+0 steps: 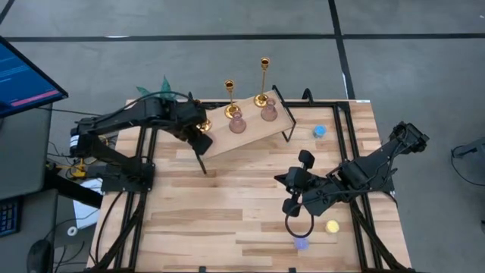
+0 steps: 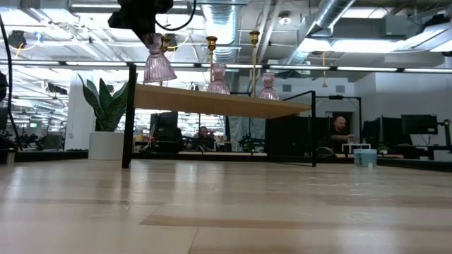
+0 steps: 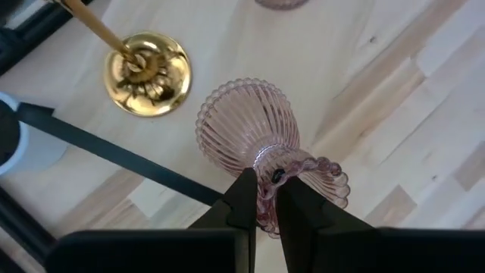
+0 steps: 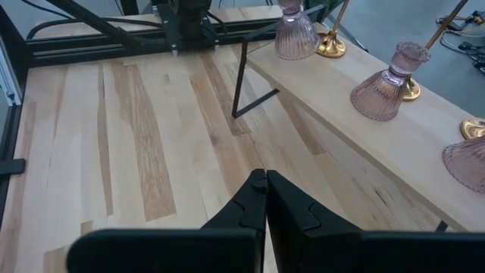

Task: Pick & Place candle stick holders
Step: Put the pink glass candle holder on the shelf

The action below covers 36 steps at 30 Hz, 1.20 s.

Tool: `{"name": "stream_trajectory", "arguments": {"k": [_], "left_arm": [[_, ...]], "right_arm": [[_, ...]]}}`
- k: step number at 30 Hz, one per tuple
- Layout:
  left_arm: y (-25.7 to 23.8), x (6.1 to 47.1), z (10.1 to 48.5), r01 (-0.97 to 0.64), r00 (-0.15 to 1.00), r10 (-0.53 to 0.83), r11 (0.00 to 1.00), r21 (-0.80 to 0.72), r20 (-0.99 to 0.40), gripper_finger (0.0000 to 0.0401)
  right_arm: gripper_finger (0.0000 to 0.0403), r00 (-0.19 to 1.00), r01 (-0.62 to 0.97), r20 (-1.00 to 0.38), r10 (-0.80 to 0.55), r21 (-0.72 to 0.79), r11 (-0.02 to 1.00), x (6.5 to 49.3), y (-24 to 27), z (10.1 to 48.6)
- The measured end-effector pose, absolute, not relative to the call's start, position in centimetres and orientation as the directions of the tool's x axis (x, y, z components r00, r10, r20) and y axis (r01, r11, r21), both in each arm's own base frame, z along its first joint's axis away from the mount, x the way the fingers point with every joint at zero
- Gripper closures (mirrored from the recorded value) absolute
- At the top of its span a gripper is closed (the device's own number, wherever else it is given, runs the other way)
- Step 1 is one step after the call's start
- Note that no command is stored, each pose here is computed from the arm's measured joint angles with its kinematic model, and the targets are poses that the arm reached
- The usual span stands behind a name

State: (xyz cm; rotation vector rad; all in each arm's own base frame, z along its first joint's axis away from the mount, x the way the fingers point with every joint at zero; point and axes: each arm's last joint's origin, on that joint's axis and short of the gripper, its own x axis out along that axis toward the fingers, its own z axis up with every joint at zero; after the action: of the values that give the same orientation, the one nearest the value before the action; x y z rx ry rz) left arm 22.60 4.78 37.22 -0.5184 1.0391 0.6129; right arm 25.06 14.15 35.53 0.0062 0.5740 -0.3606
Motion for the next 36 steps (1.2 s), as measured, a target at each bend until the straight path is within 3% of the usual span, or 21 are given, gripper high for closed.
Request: {"name": "stream_trajectory", "arguments": {"k": [36], "left_arm": [[6.0, 23.5, 36.1, -0.696, 0.309, 0.217, 0.716, -0.064, -0.926, 0.0363]], "right_arm": [[0.0403, 0.779, 0.335, -0.532, -0.331, -0.093, 0.938, 25.1, 14.2, 35.5]]}}
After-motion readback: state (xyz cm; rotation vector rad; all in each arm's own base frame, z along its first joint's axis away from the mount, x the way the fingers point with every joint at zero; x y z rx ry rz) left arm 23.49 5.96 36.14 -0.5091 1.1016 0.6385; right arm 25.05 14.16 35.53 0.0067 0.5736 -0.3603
